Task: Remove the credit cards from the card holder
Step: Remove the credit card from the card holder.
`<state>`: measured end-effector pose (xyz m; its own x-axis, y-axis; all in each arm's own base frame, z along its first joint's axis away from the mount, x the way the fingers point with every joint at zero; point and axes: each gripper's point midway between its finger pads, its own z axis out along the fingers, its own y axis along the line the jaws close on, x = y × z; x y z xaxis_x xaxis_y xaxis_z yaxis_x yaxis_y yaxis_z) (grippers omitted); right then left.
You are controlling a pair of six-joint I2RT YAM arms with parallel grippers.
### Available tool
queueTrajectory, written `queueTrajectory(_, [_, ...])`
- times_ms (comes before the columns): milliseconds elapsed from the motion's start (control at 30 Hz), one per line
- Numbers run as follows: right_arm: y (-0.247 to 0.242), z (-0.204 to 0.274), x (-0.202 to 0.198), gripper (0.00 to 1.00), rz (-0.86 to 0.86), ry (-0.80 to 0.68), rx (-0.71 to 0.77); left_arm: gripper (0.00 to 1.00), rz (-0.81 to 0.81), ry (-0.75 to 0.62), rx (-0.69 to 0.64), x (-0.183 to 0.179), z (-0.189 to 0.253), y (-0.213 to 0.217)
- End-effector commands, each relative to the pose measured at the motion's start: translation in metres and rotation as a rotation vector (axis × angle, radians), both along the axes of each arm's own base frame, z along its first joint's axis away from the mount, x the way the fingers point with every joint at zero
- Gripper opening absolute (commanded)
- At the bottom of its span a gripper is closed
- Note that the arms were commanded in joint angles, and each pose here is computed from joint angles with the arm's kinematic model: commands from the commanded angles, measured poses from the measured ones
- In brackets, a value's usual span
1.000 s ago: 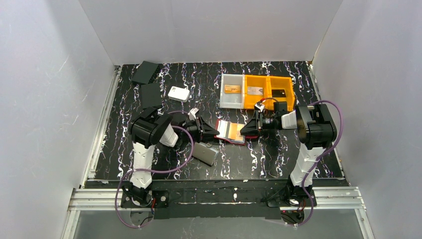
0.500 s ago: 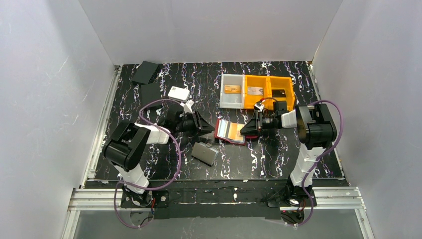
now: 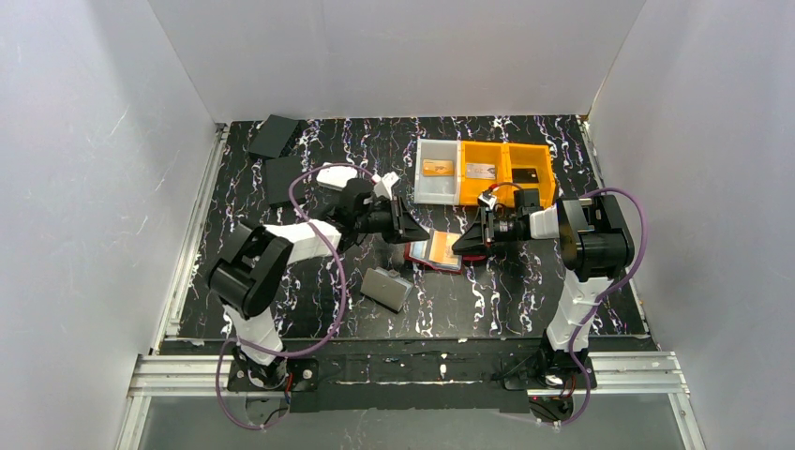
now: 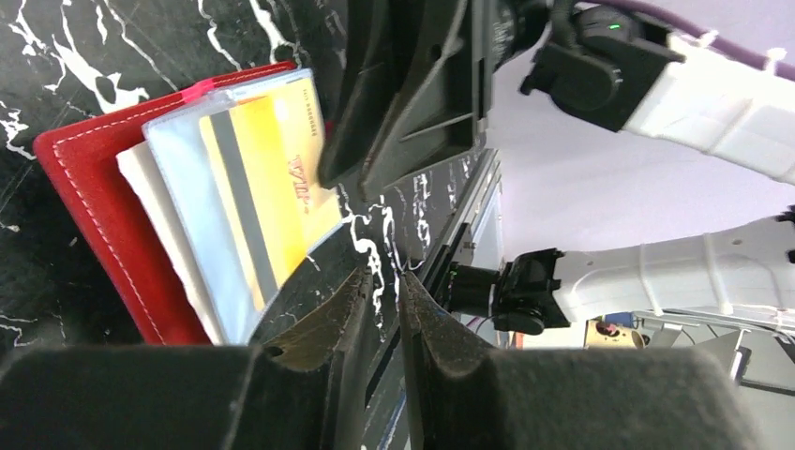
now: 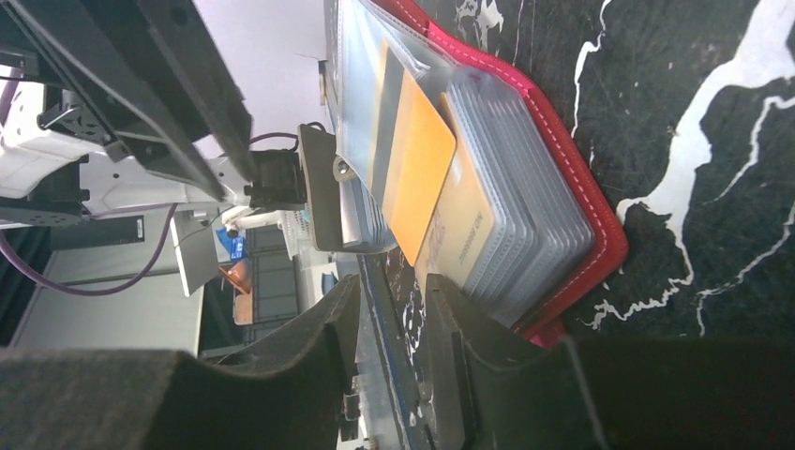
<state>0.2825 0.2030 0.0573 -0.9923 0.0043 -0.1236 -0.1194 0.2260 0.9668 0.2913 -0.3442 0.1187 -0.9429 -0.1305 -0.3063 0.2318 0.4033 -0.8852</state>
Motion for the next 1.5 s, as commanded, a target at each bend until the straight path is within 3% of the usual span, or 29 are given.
queueTrajectory(0, [0.001,-0.003,0.007,0.41,0.003,-0.05,-0.035,0.15,-0.032,0.09,0.072,-0.007,-0.036,-0.002])
queueTrajectory(200, [0.005,0.003,0.004,0.42,0.047,-0.083,-0.047,0.13,0.025,0.175,0.275,-0.007,-0.099,0.024])
queueTrajectory(333, [0.006,0.0,0.004,0.43,0.064,-0.102,-0.091,0.13,0.068,0.185,0.33,-0.009,-0.112,0.041])
queueTrajectory(600, [0.02,-0.004,0.016,0.49,0.152,-0.104,-0.182,0.13,0.045,0.228,0.337,-0.017,-0.124,0.043])
queueTrajectory(833, [0.03,-0.022,0.018,0.49,0.163,-0.104,-0.311,0.13,0.029,0.258,0.34,-0.023,-0.132,0.044])
queueTrajectory(1267, [0.036,-0.04,0.03,0.34,0.129,-0.1,-0.421,0.14,0.017,0.26,0.316,-0.023,-0.127,0.04])
queueTrajectory(1467, [0.034,-0.037,0.046,0.42,0.076,-0.136,-0.475,0.13,0.013,0.264,0.312,-0.024,-0.128,0.039])
